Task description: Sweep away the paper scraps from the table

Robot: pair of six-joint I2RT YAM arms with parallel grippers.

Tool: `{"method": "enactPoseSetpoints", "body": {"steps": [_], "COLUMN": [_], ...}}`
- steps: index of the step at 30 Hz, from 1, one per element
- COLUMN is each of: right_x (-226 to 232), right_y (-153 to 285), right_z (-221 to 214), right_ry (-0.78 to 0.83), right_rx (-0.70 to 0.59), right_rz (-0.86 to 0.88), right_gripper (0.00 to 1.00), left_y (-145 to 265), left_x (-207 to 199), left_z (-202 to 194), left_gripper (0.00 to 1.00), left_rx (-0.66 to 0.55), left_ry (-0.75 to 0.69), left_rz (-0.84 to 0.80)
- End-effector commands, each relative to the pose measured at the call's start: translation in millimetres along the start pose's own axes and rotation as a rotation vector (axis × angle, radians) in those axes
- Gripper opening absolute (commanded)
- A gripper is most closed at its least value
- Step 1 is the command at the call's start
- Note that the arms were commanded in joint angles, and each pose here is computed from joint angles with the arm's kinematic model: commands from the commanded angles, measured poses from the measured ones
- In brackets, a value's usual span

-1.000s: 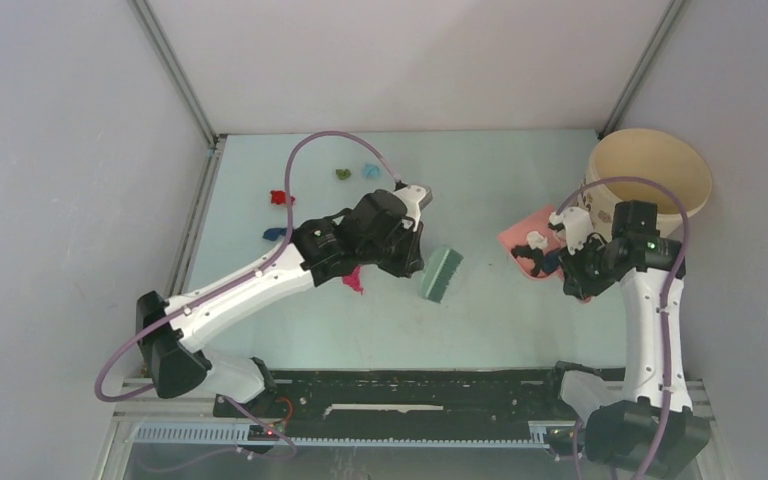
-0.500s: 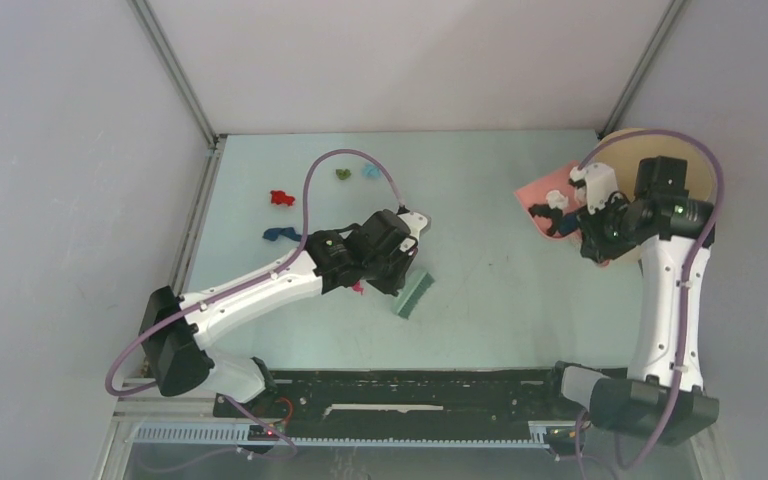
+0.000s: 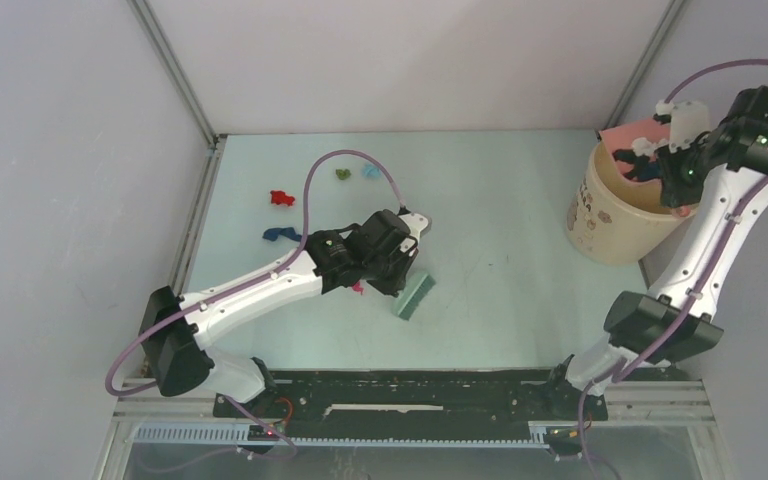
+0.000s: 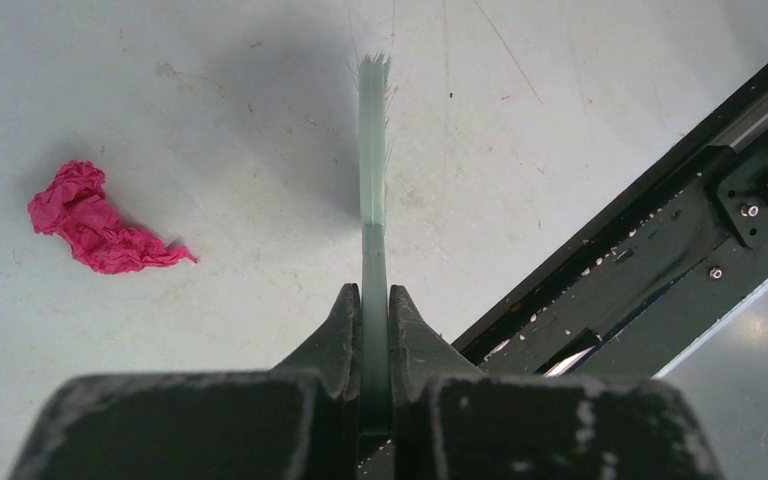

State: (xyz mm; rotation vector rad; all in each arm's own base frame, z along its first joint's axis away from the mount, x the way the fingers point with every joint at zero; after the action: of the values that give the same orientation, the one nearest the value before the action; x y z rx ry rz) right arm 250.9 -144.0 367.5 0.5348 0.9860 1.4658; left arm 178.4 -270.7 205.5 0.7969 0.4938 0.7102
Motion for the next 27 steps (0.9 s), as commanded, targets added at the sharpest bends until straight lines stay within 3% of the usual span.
{"method": "enactPoseSetpoints", "body": {"steps": [1,9,15,27], "right_x": [-38,-78,-97,-127], "right_y": [21,4,-2,12], "right_z": [0,-11,-9,36], "right_ry": [0.073,0.151,0.213,0.543], "right_rx": [0.093,0.283,0.35,0.44], "right_rz": [-0.167,-0.27,-0.342,-0.642], "right_gripper": [0.0,0.0,0.0,0.0], "left_y": [4,2,-2,-7], "left_x": [-2,-2,-4,-3], "left_z": [5,3,0,-3], "left_gripper": [0.0,0.0,0.0,0.0], "left_rx": [-0.017,0.002,0.022,0.05], "left_ry": [-0.008,-0.011,-0.013,-0.019], "left_rz": [-0.024,-0.022,-0.041,-0.035]}}
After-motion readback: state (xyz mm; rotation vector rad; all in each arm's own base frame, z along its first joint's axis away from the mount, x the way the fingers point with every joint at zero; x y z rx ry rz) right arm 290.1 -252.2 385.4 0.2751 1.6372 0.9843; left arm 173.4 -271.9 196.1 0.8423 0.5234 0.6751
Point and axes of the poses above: each gripper's point midway between its finger pads, its own y axis back along the fingers, its own x axis along the line the jaws close on, z = x × y, the point moved 5 cm from there along y, back along the fingers, and after that the axes turned 2 degrees about -y, right-handed, at the moved point
